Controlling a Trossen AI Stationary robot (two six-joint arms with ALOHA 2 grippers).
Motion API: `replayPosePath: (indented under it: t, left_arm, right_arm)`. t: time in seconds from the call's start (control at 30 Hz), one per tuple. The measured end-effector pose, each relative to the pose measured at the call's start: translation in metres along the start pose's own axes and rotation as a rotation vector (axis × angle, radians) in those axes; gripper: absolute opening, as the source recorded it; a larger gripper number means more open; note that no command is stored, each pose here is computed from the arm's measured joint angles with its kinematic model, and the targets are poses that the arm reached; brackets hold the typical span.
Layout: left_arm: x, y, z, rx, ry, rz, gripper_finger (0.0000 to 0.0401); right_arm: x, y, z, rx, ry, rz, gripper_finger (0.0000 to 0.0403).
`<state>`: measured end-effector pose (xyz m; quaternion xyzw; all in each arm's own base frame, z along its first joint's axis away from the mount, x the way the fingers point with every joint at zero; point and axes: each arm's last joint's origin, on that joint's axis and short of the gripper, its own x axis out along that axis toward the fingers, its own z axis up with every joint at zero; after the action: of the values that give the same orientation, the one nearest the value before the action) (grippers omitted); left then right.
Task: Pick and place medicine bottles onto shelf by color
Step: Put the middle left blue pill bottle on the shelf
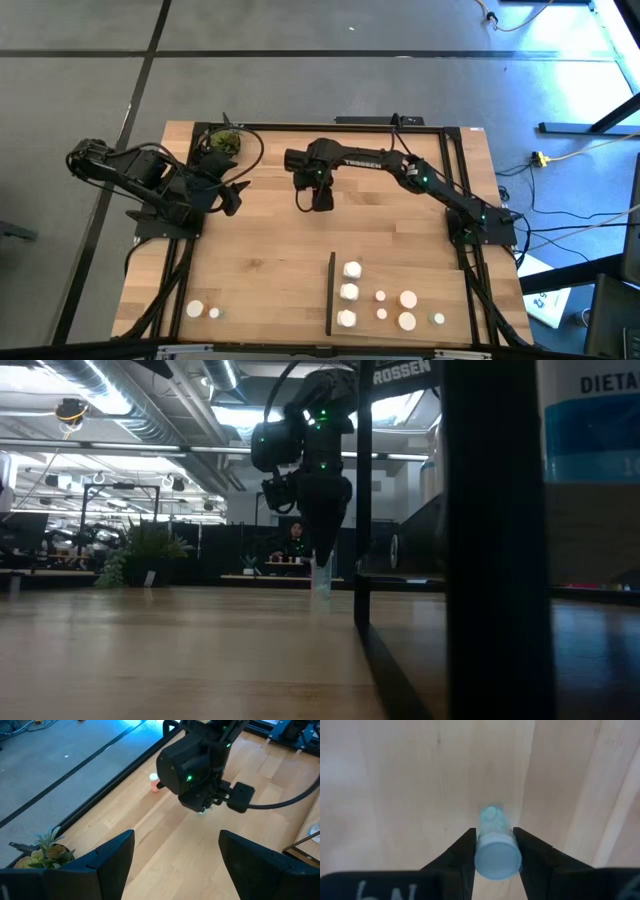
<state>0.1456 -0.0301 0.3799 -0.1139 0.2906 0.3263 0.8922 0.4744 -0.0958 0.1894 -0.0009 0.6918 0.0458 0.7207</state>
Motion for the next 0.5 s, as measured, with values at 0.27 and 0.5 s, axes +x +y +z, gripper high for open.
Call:
replayPosePath:
  t: [0.27, 0.5]
  left_arm:
    - [0.0, 0.0, 0.0, 0.0, 0.0, 0.001, 0.0284]
    - [0.0, 0.0, 0.0, 0.007, 0.0, 0.0, 0.0284]
  right_arm:
    - [-0.043, 0.018, -0.009, -0.018, -0.043, -0.01, 0.0119]
    - [-0.108, 0.04, -0.033, 0.058, -0.131, -0.028, 0.0121]
